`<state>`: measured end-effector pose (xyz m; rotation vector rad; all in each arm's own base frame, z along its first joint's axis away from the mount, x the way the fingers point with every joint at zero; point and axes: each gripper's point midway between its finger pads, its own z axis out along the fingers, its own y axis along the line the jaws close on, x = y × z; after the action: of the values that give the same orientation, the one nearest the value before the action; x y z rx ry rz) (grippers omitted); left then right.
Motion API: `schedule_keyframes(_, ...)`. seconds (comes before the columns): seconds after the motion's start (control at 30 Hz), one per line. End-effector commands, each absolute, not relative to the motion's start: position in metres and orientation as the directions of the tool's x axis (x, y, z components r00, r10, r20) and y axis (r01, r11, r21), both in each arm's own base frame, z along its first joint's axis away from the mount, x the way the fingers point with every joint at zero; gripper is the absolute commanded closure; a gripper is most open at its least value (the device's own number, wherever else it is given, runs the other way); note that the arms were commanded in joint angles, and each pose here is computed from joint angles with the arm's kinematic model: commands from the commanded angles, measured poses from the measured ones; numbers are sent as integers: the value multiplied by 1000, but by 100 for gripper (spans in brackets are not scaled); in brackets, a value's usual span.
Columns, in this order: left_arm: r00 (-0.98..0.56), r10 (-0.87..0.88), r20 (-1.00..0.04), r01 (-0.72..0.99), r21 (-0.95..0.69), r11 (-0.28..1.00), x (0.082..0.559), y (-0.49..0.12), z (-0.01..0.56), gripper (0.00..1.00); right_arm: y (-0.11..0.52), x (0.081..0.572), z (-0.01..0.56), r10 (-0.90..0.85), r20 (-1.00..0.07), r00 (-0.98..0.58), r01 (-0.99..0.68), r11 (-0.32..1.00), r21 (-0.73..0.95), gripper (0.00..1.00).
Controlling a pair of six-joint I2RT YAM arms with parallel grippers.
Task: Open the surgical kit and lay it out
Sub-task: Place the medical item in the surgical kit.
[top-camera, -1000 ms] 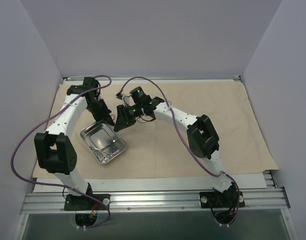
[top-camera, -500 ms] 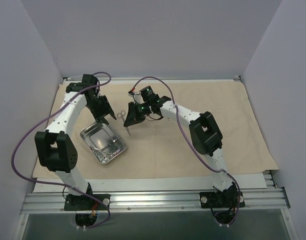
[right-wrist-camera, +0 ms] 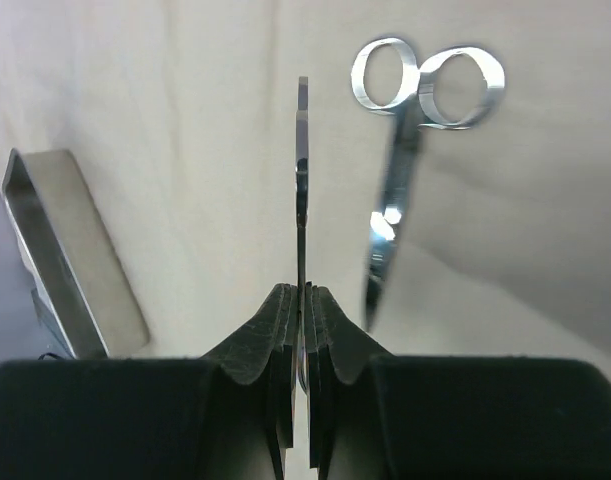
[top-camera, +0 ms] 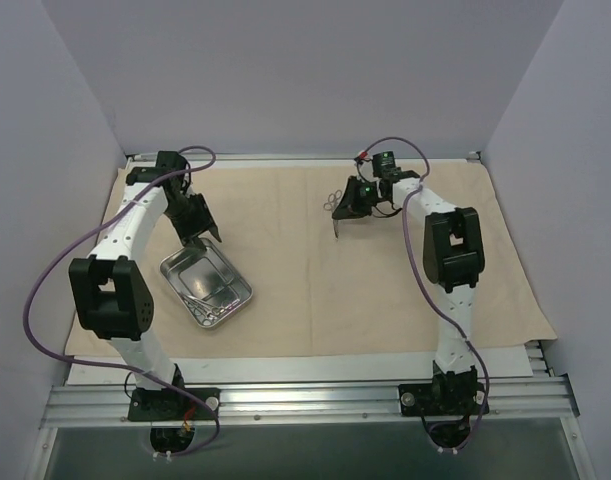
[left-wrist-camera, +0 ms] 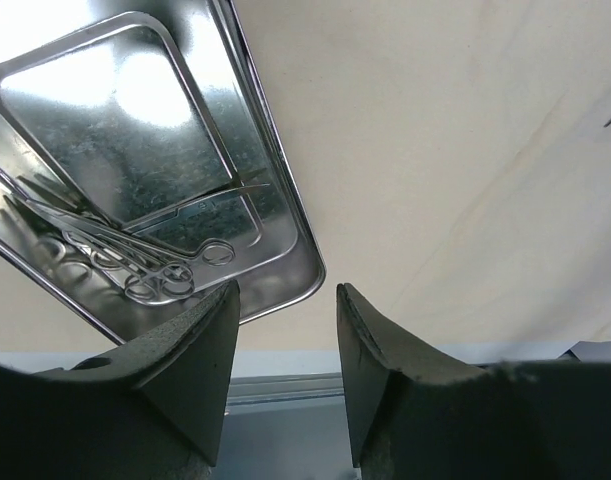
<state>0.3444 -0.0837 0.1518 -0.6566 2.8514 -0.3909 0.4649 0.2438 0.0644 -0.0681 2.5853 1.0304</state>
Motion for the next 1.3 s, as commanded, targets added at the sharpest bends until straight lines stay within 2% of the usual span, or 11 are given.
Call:
schedule_keyframes(0.0,-891,-435,-131,-378,-319,869,353,-85,150,48,211,470,72,78,-366,-927,-189,745,639,100)
schedule_keyframes(0.47,-898,-431,-86,-385,-317,867,356,-88,138,52,189,477,37,116,-306,-945,-141,699,701,100)
schedule_keyframes(0.87,-901,-427,-73,-385,-316,867,357,-89,136,53,176,485,37,132,-328,-935,-151,691,707,100)
schedule_keyframes(1.27,-904,-423,-66,-384,-313,869,353,-89,134,52,167,489,11,130,-270,-954,-90,733,674,100)
